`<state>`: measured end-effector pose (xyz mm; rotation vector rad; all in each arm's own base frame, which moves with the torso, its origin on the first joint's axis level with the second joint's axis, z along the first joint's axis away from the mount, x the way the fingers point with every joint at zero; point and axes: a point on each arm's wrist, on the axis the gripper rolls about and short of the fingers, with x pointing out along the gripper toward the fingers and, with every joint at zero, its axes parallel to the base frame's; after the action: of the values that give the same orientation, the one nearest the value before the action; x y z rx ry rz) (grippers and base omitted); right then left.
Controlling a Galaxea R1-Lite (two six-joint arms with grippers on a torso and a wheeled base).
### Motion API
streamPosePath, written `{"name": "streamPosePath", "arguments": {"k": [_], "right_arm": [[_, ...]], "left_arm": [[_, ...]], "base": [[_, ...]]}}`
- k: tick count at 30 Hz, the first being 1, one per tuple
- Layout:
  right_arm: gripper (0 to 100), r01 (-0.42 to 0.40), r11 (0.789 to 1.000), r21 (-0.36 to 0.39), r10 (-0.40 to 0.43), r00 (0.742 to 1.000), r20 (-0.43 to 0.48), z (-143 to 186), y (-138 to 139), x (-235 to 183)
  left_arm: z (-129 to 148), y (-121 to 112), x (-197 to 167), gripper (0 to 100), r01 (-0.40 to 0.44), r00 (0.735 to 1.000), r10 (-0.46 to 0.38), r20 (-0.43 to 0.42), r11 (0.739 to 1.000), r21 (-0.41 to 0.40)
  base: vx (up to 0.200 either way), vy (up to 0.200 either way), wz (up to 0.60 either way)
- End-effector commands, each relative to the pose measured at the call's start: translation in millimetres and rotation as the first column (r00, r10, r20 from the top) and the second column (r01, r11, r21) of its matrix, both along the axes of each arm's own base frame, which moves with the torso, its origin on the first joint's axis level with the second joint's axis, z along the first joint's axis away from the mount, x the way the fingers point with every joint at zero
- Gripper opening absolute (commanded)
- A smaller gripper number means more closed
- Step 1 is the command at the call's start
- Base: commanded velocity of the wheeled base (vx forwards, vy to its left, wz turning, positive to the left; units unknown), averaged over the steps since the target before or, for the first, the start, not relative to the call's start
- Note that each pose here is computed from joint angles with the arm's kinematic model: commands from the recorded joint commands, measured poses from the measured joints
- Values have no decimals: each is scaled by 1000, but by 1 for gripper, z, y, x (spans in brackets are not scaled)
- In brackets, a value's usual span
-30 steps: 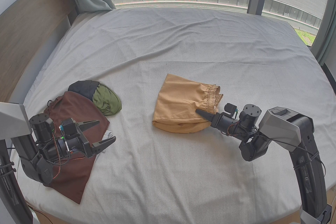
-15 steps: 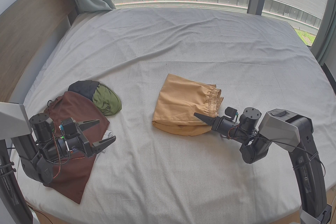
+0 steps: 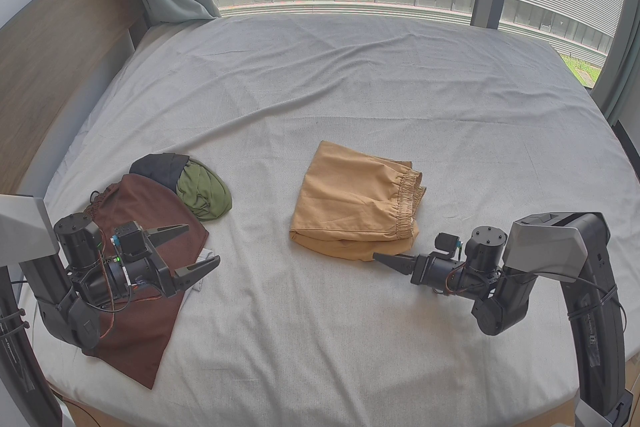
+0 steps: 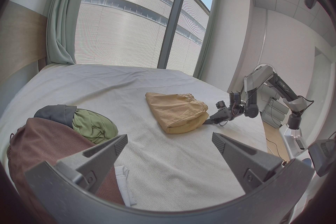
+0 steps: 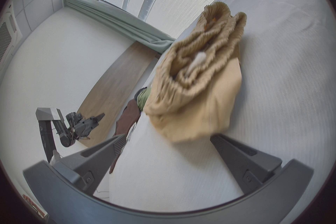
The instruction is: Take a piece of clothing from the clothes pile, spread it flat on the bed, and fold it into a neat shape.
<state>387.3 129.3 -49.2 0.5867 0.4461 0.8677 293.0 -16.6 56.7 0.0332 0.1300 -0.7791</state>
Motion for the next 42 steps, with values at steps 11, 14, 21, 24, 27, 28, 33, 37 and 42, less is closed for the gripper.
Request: {"name": "streamPosePath", "arguments": {"k": [11, 14, 21, 24, 27, 28, 33, 37, 42], "right_arm": [[100, -133, 991, -16, 134, 988, 72, 75, 26, -62], [100, -152, 988, 10, 149, 980, 135, 98, 33, -64], [100, -146, 987, 72, 127, 967, 220, 126, 37, -47], [100, -143, 986, 90, 118, 965, 235, 131, 39, -40], [100, -121, 986, 117, 91, 968, 233, 127, 36, -21], [100, -115, 986, 119, 85, 969, 233, 123, 36, -16], [100, -71, 991, 115, 45, 976, 215, 98, 26, 9], [100, -48, 993, 107, 27, 982, 186, 75, 21, 20], [100, -31, 995, 97, 15, 988, 153, 54, 16, 26]], "left_arm": [[1, -1, 0, 100, 3, 1000, -3, 5, 1000, 3], [1, -2, -1, 100, 9, 1000, -9, 7, 1000, 6], [0, -4, -2, 100, 13, 1000, -14, 4, 1000, 7], [0, -4, -2, 100, 13, 1000, -14, 4, 1000, 7], [-1, -4, -2, 100, 14, 1000, -14, 2, 1000, 7], [-1, -4, -2, 100, 14, 1000, -14, 2, 1000, 7], [0, -4, -2, 100, 13, 1000, -13, 4, 1000, 7], [-1, -4, -1, 100, 14, 1000, -14, 1, 1000, 7], [-1, -4, -1, 100, 14, 1000, -13, -1, 1000, 7]], "base": [[0, 0, 0], [0, 0, 0], [0, 0, 0], [0, 0, 0], [0, 0, 0], [0, 0, 0], [0, 0, 0], [0, 0, 0], [0, 0, 0]]}}
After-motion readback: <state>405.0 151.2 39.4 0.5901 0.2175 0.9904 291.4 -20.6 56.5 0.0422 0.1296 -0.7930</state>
